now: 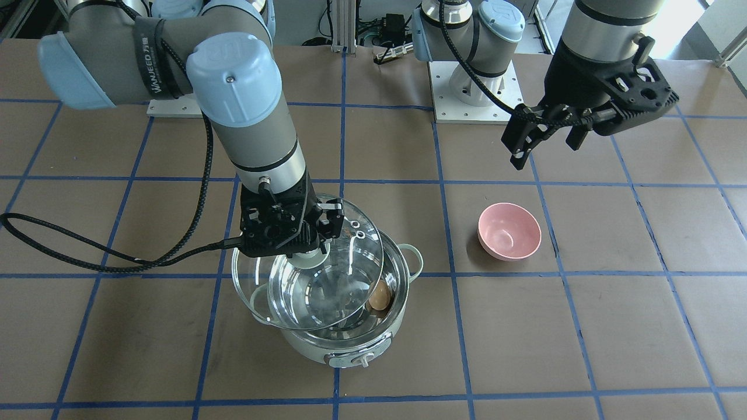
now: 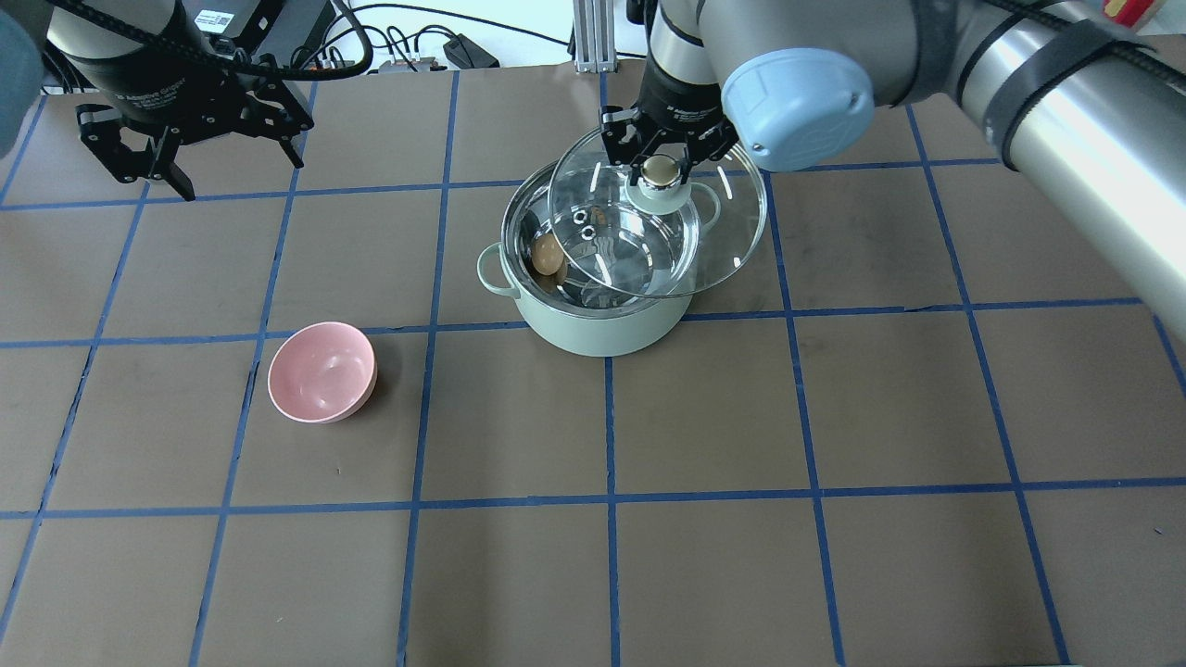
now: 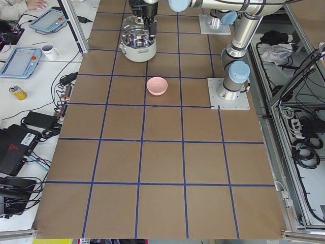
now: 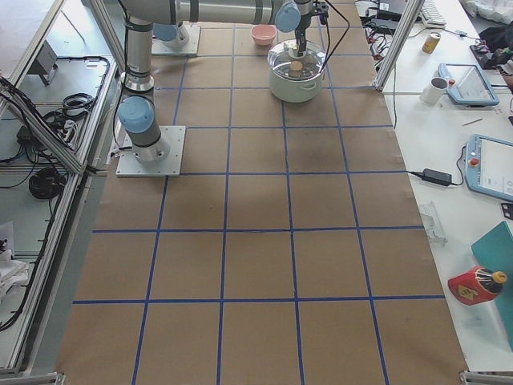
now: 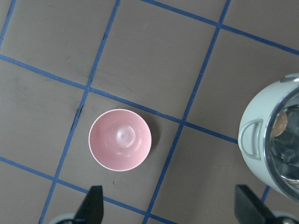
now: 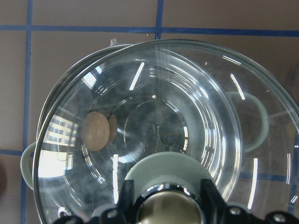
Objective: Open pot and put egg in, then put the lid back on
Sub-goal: 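Lower the glass lid onto the pot with the right gripper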
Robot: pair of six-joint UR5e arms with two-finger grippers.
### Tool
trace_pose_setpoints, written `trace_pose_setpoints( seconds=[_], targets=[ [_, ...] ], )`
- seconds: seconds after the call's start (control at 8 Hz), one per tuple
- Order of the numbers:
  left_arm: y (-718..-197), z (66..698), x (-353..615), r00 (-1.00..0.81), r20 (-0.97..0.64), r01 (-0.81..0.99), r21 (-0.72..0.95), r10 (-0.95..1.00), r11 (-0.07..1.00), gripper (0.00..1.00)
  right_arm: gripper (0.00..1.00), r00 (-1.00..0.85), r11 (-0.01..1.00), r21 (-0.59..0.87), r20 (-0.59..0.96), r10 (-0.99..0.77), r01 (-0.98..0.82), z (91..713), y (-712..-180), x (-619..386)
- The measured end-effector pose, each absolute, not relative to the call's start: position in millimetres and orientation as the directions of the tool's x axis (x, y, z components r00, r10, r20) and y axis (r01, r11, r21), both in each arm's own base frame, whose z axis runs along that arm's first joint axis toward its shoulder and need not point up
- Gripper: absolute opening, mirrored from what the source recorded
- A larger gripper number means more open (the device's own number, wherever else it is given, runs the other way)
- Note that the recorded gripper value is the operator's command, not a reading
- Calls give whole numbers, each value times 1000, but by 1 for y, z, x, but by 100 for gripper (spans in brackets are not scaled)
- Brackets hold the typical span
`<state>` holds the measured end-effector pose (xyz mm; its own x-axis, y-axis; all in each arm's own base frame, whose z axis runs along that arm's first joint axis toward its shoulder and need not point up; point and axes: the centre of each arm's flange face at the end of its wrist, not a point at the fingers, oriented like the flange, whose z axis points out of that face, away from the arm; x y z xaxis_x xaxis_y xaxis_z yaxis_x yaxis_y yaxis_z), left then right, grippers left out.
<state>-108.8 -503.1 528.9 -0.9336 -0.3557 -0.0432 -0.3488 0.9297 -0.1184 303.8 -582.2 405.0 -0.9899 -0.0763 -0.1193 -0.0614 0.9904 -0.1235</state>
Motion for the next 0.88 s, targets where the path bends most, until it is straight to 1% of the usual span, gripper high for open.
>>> trace_pose_setpoints(
  seconds=[0.38,0.88],
  targets=[
    [-476,540,-160,-955,-34,-287,-127,-293,950,100,0,-990,993,-107,-127,-68,-55,390,-578,337],
    [-472,542,-165,-966,-36,-250,-129,-256,960,100,0,-989,993,-97,-125,-79,-67,370,-583,351]
  ],
)
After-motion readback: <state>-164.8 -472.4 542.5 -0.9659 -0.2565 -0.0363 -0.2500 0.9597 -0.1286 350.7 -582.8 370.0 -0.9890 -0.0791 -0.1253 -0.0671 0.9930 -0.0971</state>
